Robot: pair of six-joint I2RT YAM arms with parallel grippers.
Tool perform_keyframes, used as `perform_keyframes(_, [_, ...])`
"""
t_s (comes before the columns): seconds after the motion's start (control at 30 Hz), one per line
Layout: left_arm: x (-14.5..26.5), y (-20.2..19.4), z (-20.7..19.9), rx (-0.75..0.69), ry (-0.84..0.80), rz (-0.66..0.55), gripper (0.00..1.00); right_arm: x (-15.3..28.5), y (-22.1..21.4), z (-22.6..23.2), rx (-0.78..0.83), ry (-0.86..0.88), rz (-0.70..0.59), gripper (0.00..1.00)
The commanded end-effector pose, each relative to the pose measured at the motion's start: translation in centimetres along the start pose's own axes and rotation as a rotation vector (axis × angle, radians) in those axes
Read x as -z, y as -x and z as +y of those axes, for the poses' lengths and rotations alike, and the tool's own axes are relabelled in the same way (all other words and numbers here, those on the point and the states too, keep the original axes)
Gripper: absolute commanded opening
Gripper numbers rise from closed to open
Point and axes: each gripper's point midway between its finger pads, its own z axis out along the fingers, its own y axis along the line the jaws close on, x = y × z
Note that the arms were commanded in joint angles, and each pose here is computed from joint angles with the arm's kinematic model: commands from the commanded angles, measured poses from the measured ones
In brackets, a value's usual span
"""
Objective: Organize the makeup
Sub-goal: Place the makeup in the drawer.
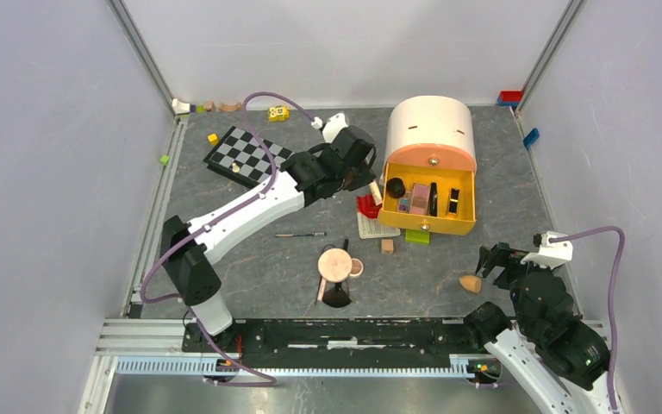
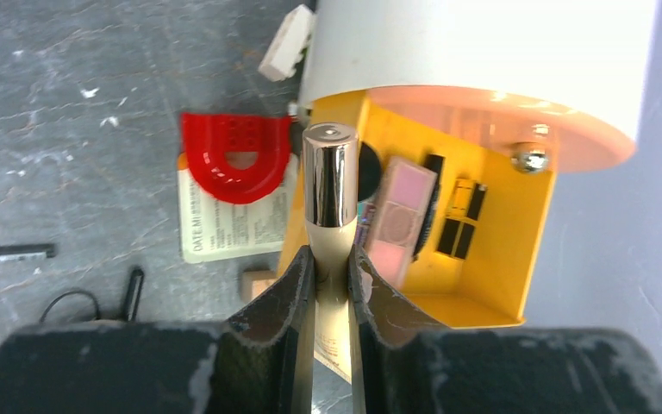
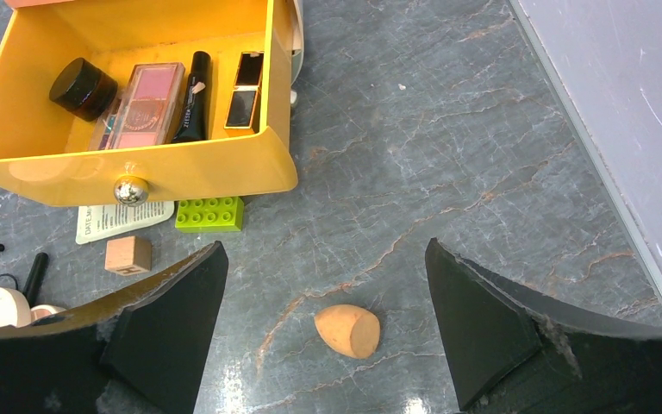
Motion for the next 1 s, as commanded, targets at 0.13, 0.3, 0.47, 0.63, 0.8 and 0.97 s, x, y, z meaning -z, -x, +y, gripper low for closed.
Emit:
perform_keyframes(0.13, [-0.3, 0.1, -6.4, -0.112, -0.179, -0.008, 0.04, 0.0, 0.5, 0.1, -0.020, 0.005, -0.026, 0.92])
perform_keyframes(0.3, [-1.2, -0.6, -8.3, -0.182, -0.228, 0.004, 0.07, 0.0, 0.5, 0.1, -0.020, 0.006, -0.026, 0.92])
perform_keyframes(0.47, [-2.5, -1.9, -9.6, -0.250, -0.254, 0.040, 0.08, 0.0, 0.5, 0.1, -0.018, 0.004, -0.024, 0.92])
perform_keyframes(0.63, [-3.9, -3.5, -10.3, -0.306, -0.271, 0.078, 0.07, 0.0, 0.6, 0.1, -0.021, 0.005, -0.027, 0.92])
perform_keyframes(0.8, [-5.1, -4.7, -10.7, -0.351, -0.276, 0.094, 0.07, 0.0, 0.5, 0.1, -0.018, 0.004, -0.025, 0.92])
perform_keyframes(0.97, [-6.2, -5.4, -11.1, -0.390, -0.270, 0.103, 0.07, 0.0, 0.6, 0.0, -0.023, 0.002, -0.030, 0.92])
